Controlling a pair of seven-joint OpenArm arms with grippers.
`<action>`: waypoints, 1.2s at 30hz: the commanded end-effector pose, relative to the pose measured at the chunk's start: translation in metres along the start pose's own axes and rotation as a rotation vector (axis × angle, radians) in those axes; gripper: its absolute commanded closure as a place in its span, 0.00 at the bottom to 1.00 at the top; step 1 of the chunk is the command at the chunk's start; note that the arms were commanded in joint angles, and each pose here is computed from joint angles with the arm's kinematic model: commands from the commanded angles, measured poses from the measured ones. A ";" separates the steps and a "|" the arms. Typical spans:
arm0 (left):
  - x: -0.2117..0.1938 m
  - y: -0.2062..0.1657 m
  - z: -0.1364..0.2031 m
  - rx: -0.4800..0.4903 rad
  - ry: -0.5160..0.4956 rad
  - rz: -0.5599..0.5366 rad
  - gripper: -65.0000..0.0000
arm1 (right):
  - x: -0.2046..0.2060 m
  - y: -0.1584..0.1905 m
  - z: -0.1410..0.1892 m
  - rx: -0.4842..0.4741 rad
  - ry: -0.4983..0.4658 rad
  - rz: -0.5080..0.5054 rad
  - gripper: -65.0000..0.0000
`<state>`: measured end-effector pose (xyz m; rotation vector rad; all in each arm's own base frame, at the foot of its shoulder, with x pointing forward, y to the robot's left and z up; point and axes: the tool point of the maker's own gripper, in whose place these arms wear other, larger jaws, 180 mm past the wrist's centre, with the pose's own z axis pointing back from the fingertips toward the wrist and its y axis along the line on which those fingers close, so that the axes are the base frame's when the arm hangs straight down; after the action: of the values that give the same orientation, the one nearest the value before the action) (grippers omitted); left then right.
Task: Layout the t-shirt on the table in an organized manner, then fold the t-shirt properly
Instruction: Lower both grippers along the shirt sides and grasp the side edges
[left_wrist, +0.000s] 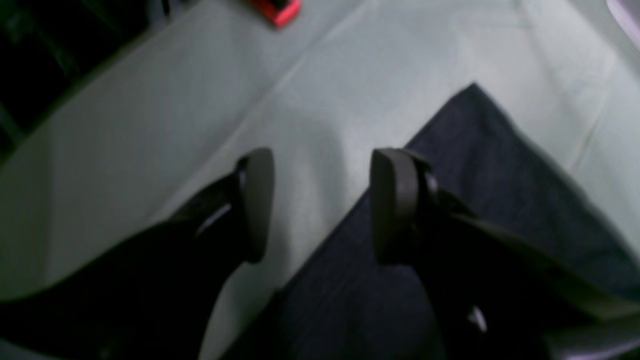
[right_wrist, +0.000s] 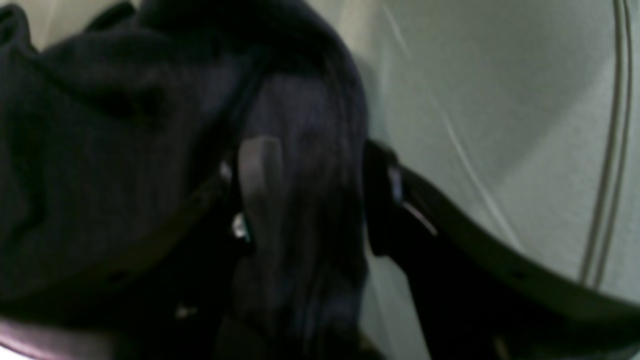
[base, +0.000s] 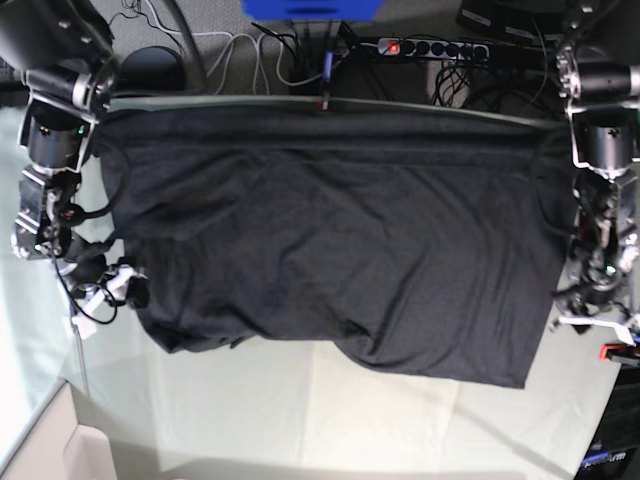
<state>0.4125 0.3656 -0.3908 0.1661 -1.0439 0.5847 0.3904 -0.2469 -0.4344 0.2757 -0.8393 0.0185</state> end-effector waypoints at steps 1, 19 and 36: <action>0.025 -0.001 -0.003 -0.002 -0.072 -0.018 0.53 | 0.029 -0.003 0.003 0.002 -0.084 0.008 0.58; -0.034 -0.037 -0.018 -0.213 0.019 -0.181 0.53 | -0.017 0.006 -0.017 0.013 0.017 0.002 0.58; -0.047 -0.032 -0.029 -0.177 0.083 -0.502 0.53 | -0.020 0.007 -0.017 0.015 0.022 0.000 0.58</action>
<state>0.4213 0.3250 -0.4584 0.2214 -0.8798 0.0456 0.3822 -0.2296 -0.4662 0.2958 -0.8021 0.0178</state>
